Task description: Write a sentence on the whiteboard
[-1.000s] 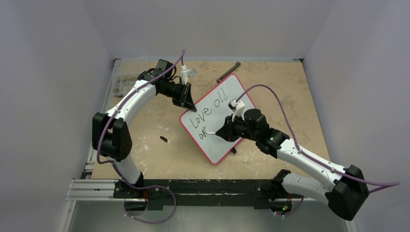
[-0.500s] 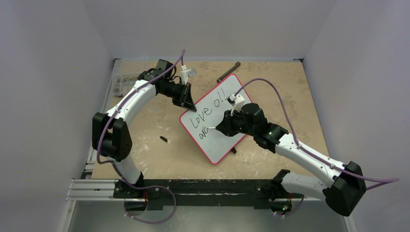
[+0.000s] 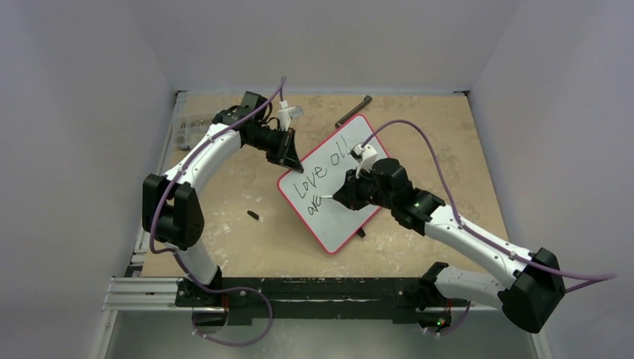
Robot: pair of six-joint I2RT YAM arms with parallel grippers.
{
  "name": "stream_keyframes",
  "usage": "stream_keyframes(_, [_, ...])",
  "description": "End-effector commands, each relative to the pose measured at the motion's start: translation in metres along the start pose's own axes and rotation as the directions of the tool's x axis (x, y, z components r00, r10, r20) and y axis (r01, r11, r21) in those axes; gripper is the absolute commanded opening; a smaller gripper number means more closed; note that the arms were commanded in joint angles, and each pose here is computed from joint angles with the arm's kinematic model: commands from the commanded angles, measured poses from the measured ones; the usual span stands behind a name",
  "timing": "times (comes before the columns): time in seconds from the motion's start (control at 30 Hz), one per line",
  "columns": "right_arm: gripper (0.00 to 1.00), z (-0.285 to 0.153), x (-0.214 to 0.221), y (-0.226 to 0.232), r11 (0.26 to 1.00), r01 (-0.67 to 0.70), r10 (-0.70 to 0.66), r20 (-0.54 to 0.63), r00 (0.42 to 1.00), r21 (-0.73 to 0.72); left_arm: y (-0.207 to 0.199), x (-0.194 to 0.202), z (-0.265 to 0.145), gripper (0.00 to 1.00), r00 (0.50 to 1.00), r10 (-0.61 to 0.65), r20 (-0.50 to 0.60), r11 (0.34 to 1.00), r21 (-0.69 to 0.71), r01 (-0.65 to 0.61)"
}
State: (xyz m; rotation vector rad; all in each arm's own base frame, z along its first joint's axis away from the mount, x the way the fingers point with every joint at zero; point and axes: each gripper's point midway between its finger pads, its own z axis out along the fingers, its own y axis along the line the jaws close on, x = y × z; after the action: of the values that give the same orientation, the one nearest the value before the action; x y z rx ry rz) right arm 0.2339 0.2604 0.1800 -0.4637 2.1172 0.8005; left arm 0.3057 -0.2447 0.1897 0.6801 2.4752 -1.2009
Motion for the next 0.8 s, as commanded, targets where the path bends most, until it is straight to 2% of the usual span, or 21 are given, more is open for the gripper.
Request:
stream_keyframes(0.0, [0.0, 0.003, -0.025, 0.004, 1.0, 0.03, -0.029, 0.068, 0.997, -0.004, -0.011, -0.014, -0.011, 0.0, 0.994, 0.097, 0.056, 0.995, -0.026, -0.096])
stream_keyframes(0.5, [0.0, 0.002, -0.031, 0.014, 0.998, 0.039, -0.036, 0.068, 0.997, -0.049, -0.011, -0.014, -0.011, 0.0, 0.993, 0.099, 0.057, 0.995, -0.026, -0.098])
stream_keyframes(0.77, [0.0, -0.02, -0.031, 0.018, 0.998, 0.038, -0.033, 0.088, 0.996, -0.058, -0.011, -0.015, -0.013, 0.0, 0.993, 0.103, 0.06, 0.994, -0.034, -0.101])
